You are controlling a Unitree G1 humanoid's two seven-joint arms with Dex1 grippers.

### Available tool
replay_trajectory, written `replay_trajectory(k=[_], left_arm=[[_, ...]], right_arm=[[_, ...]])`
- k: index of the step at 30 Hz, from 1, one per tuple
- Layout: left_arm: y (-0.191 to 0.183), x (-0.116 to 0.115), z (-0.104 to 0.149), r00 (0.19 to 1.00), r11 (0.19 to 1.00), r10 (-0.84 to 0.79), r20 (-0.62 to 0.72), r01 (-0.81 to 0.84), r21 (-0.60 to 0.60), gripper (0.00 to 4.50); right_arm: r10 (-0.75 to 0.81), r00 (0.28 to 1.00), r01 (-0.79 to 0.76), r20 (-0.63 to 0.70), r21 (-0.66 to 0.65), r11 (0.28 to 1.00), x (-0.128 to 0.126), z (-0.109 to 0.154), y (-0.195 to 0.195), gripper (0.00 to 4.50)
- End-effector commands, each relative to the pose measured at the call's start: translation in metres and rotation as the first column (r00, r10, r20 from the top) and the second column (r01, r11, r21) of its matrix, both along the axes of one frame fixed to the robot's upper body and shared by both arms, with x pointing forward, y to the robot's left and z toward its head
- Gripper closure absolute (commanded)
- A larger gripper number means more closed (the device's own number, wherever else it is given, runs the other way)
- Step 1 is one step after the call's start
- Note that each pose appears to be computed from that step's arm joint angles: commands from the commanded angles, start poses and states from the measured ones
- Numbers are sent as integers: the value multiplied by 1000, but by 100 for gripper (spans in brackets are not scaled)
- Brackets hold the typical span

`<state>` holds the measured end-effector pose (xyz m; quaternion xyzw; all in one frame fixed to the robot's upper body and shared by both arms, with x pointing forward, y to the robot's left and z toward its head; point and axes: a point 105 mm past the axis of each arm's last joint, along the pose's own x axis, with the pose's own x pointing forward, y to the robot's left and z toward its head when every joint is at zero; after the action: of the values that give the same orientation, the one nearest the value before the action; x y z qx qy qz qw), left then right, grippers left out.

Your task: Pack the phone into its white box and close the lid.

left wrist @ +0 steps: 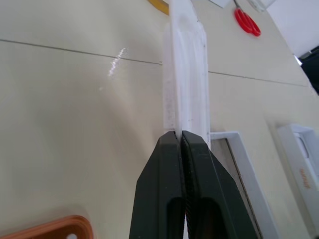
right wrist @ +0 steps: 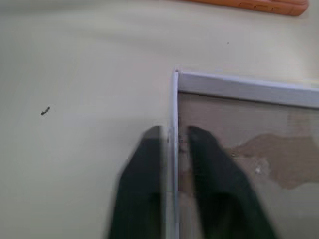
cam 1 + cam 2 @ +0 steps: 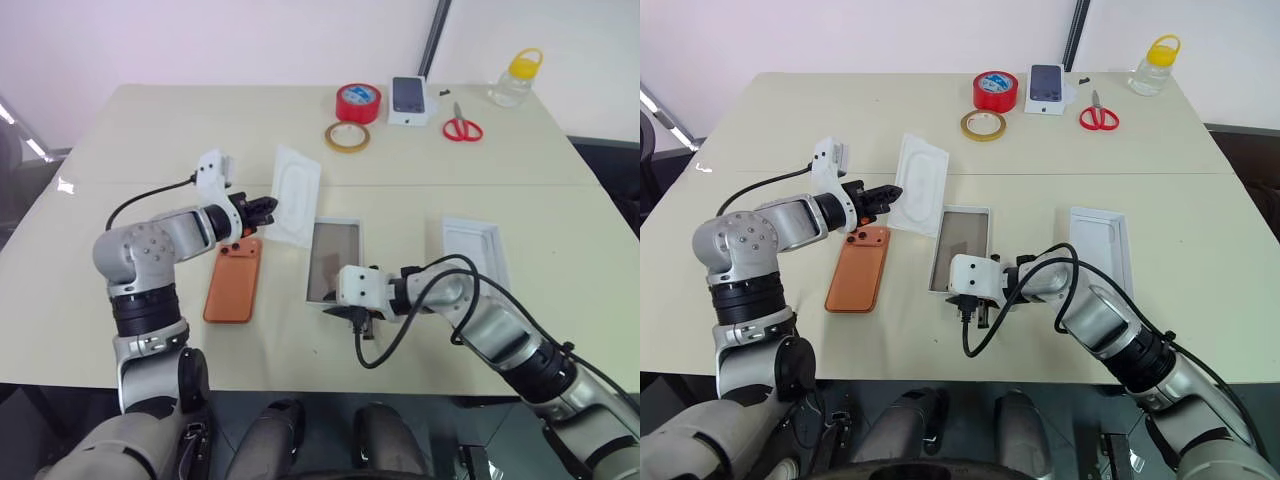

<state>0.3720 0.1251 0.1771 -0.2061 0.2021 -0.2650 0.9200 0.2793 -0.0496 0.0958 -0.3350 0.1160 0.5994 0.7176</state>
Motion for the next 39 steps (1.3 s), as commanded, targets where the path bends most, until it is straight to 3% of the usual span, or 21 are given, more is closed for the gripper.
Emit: replay_trajectory(k=[1, 4, 13, 24, 25, 27, 34, 39], left_arm=[[-14, -8, 16, 999, 995, -28, 26, 31, -99, 450], [-29, -15, 14, 998, 983, -57, -20, 53, -173, 450], [-58, -38, -23, 980, 985, -83, -180, 53, -166, 450], [-64, -51, -39, 973, 990, -92, -210, 68, -122, 450], [-65, -52, -39, 972, 989, -100, -211, 75, -125, 402], [-67, -54, -40, 972, 988, -112, -209, 86, -129, 347], [-60, -54, -32, 976, 984, -117, -183, 90, -151, 3], [-53, -54, -19, 981, 977, -140, -135, 115, -181, 3]], right_arm=[[-61, 996, 53, 68, 112, 992, 12, 35, -4, 154], [-124, 990, 115, 67, 119, 986, 15, 47, -23, 4], [-281, 952, 281, 126, 18, 960, 24, 49, -82, 4], [-328, 931, 328, 158, 26, 944, 37, 49, -89, 4], [-328, 931, 328, 161, 27, 944, 39, 49, -89, 0], [-330, 930, 329, 165, 29, 944, 41, 50, -88, 0], [-349, 918, 344, 188, 59, 937, 48, 57, -89, 0], [-382, 904, 366, 189, 115, 923, 55, 70, -91, 0]])
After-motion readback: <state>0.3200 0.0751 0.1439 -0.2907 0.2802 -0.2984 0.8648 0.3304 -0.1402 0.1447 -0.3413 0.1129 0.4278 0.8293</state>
